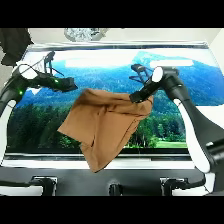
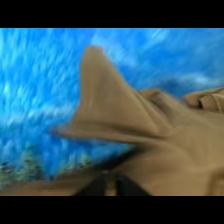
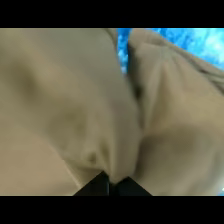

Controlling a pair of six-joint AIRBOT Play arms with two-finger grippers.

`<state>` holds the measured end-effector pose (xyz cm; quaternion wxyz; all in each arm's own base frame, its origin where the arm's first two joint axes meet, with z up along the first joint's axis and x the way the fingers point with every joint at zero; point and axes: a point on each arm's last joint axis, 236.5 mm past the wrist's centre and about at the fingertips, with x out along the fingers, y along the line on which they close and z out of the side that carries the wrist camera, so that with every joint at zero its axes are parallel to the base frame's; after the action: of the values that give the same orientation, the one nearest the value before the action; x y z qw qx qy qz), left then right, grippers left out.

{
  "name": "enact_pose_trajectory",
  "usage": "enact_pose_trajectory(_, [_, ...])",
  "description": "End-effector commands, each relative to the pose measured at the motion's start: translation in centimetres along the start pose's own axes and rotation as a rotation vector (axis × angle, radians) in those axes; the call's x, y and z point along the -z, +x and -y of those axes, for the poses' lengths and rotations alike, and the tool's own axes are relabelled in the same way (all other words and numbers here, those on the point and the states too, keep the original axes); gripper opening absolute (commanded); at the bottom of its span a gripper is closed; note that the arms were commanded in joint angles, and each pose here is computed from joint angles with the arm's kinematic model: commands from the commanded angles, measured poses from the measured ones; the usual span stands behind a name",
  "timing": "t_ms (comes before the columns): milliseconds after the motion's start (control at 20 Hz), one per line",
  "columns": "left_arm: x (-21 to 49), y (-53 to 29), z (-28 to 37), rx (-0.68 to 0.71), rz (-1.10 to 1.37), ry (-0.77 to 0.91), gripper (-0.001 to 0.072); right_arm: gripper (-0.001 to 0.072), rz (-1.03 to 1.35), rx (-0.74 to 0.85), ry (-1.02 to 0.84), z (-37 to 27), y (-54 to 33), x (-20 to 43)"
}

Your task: Fold the shirts.

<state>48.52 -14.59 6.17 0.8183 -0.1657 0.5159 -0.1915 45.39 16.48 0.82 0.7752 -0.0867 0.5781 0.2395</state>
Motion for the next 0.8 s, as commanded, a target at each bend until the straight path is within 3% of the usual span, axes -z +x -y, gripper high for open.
enact_pose_trajectory(0, [3.6, 2.8, -1.1, 0.028, -0.172, -0.023, 0.0528, 0.0224, 0.072, -0.025, 0.063, 0.6, 2.4, -2.1])
enact_pose_trajectory(50, [4.5, 1.9, -1.5, 0.028, -0.224, 0.0, 0.0688, 0.0471, 0.098, -0.019, 0.048, 1.2, 1.1, -2.7])
enact_pose_trajectory(100, [5.3, 0.6, -2.8, -0.001, -0.272, -0.003, 0.069, 0.0546, 0.122, -0.017, 0.002, 2.0, -1.0, -3.0])
enact_pose_trajectory(250, [7.0, -3.8, -6.2, -0.037, -0.332, -0.098, 0.0691, 0.0565, 0.147, 0.029, -0.051, 7.1, -8.0, -0.8])
enact_pose_trajectory(450, [15.7, -6.3, -7.8, -0.042, -0.414, -0.219, 0.0691, 0.0564, -0.014, -0.001, 0.168, 14.8, -11.6, 9.1])
enact_pose_trajectory(650, [28.7, -4.1, -3.8, 0.111, -0.463, -0.426, 0.0691, 0.0565, -0.141, -0.091, 0.251, 15.7, -9.9, 15.2])
enact_pose_trajectory(750, [32.1, -4.1, -2.0, 0.152, -0.475, -0.444, 0.0689, 0.0565, -0.168, -0.128, 0.255, 14.8, -8.4, 16.1])
